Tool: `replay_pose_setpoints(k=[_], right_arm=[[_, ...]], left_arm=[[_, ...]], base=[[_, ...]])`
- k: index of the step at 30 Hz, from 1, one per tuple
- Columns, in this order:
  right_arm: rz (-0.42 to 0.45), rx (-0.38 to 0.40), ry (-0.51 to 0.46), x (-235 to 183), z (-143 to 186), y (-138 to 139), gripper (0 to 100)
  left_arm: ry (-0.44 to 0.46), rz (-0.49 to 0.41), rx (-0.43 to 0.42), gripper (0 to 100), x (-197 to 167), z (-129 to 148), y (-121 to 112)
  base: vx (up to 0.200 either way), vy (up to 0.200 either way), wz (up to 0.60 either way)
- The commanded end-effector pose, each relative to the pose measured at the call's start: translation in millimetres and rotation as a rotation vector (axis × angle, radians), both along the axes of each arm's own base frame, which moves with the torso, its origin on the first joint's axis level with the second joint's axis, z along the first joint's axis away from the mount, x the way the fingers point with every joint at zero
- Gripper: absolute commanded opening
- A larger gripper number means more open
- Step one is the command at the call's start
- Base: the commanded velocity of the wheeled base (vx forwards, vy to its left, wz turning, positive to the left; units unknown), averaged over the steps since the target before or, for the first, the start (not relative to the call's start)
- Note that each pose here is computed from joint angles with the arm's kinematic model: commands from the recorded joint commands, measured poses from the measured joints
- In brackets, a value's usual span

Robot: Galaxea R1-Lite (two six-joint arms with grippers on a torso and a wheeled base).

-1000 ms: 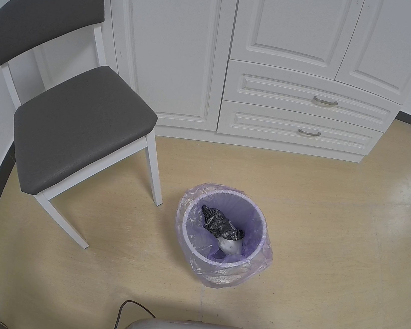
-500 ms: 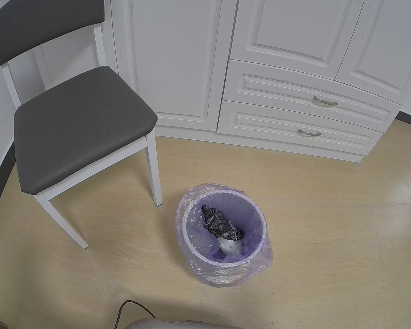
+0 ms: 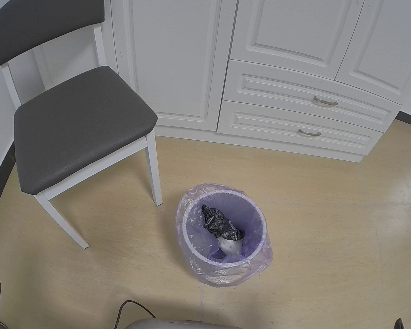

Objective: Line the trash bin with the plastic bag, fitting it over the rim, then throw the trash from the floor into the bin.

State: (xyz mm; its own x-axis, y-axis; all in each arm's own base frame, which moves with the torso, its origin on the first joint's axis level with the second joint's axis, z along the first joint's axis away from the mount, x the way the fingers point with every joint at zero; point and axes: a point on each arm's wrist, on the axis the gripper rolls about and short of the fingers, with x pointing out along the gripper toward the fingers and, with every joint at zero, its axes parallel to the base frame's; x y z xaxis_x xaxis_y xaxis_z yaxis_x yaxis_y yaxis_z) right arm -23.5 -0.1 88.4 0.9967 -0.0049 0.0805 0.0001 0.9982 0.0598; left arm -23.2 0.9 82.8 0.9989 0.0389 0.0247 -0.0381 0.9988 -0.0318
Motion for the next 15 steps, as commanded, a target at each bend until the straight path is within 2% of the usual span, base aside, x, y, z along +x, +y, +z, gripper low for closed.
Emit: replay_pose_setpoints(k=[1, 2, 4, 7, 15], right_arm=[[-0.003, -0.064, 0.007, 0.5, -5.4, 0.1, 100], [-0.003, -0.064, 0.007, 0.5, -5.4, 0.1, 100], [-0.006, -0.119, 0.007, 0.5, -5.4, 0.1, 100], [0.017, -0.138, 0.006, 0.5, -5.4, 0.7, 100], [0.036, -0.114, 0.053, 0.7, -10.3, 1.0, 100]], left_arm=[[0.024, -0.019, 0.016, 100, 0.5, -6.5, -0.4], [0.024, -0.019, 0.016, 100, 0.5, -6.5, -0.4], [0.022, -0.020, 0.019, 100, 0.5, -6.3, -0.5], [0.021, -0.020, 0.017, 100, 0.5, -6.2, -0.5], [0.022, -0.019, 0.022, 100, 0.5, -6.3, -0.4]], base=[[0.000, 0.000, 0.00], [0.000, 0.000, 0.00], [0.000, 0.000, 0.00], [0.000, 0.000, 0.00], [0.000, 0.000, 0.00]])
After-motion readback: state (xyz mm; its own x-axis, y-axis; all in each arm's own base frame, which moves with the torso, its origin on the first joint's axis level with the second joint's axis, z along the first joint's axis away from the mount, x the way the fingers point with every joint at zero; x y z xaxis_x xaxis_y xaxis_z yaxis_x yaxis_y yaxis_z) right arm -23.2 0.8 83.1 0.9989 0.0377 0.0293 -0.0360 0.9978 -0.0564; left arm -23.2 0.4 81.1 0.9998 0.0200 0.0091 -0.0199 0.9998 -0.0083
